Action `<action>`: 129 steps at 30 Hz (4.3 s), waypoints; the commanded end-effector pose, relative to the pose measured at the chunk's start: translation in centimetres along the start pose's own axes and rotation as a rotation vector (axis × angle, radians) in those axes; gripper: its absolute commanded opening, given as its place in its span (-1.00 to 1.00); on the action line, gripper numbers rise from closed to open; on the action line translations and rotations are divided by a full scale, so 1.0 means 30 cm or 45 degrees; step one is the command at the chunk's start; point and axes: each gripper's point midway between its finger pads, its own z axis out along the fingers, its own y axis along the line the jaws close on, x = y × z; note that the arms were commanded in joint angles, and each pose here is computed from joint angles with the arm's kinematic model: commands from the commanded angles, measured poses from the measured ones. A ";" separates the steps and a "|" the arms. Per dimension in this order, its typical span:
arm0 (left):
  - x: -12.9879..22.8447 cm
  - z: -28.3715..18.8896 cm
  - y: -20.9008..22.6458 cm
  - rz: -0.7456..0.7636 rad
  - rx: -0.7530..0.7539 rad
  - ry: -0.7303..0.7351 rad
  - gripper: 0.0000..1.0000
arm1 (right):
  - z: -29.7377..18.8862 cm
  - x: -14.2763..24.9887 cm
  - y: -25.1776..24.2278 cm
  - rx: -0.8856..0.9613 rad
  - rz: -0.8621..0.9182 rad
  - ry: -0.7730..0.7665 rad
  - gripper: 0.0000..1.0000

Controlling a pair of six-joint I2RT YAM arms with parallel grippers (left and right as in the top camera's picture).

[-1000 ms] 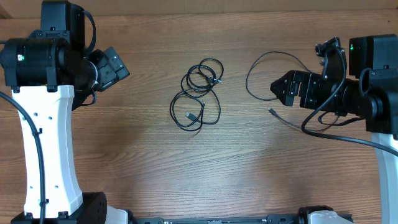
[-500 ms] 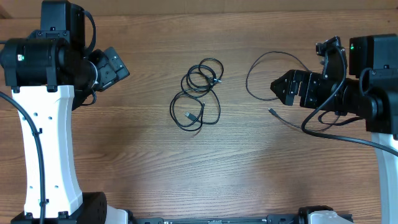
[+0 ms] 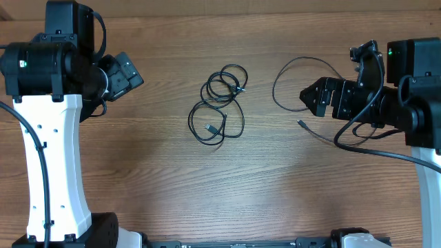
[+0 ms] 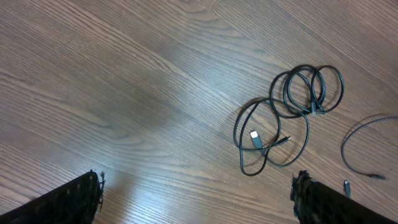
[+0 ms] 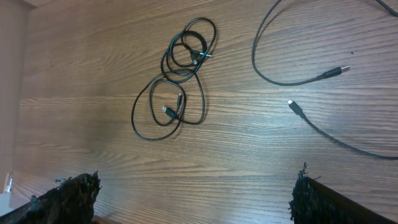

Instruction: Untangle cables

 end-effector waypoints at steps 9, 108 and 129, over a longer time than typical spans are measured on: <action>0.001 0.014 0.003 0.023 -0.011 0.016 0.99 | 0.004 -0.001 0.000 0.002 -0.012 -0.004 1.00; 0.001 0.014 0.002 0.024 -0.011 0.017 0.99 | 0.105 -0.076 -0.201 0.383 0.100 0.003 1.00; 0.001 0.014 0.003 0.023 -0.011 0.016 0.99 | 0.246 -0.109 -0.576 0.721 0.865 0.025 1.00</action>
